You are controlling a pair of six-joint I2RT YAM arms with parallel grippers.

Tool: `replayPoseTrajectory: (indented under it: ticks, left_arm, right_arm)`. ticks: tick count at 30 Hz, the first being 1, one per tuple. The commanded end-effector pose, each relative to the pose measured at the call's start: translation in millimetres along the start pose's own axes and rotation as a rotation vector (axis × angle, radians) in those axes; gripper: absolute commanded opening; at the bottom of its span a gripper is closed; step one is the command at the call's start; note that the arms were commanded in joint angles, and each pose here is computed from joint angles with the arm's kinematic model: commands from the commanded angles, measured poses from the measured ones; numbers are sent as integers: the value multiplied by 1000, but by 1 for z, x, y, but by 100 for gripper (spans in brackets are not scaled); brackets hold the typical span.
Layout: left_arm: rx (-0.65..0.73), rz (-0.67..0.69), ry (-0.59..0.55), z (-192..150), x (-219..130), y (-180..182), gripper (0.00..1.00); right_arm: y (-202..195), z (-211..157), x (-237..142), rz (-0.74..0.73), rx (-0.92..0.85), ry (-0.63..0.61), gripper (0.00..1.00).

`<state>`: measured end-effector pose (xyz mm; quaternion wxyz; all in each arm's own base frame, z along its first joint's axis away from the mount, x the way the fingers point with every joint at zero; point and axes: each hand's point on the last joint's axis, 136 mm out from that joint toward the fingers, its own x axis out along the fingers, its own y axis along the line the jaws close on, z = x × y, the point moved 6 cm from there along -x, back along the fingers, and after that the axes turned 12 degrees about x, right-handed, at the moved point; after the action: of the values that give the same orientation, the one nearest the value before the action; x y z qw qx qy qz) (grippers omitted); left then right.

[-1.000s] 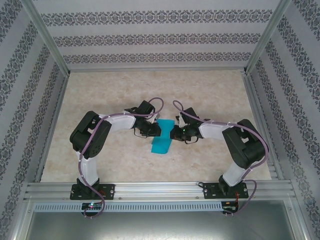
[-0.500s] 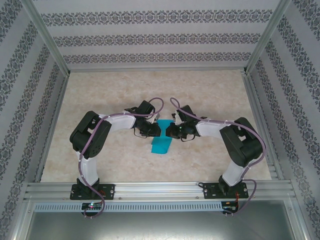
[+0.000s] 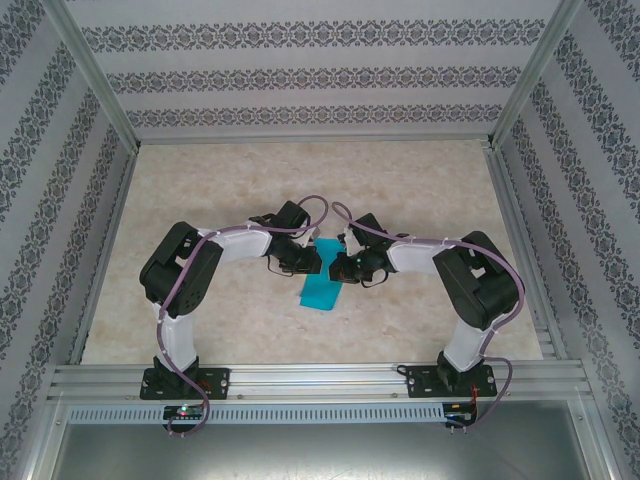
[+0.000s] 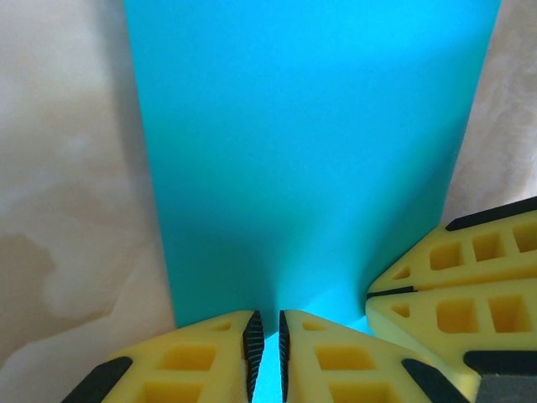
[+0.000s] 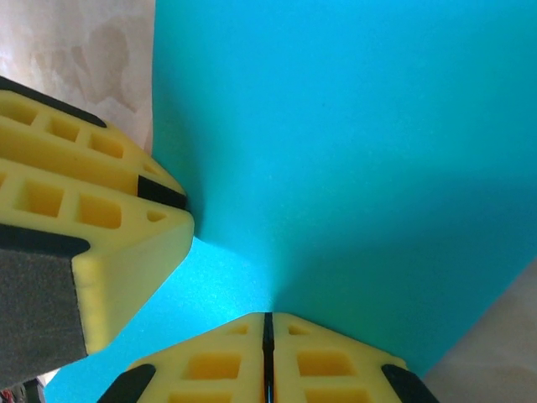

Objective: Fold a paper plane with a square sheet of paper (pick it up from the middle)

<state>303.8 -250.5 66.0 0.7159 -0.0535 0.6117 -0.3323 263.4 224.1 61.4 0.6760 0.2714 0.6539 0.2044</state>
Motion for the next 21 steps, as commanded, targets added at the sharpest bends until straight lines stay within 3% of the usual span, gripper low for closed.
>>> replayPoseTrajectory:
  ticks: [1, 11, 21]
  left_arm:
    - [-80, 175, 257, -58, 22, 34, 21]
    - [-82, 177, 267, -60, 25, 36, 21]
    - [-79, 171, 258, -58, 23, 34, 21]
  right_arm:
    - [-21, -22, -4, -83, 21, 89, 10]
    - [-38, -43, -16, -117, 49, 89, 10]
    - [13, -14, -36, 70, 72, -56, 10]
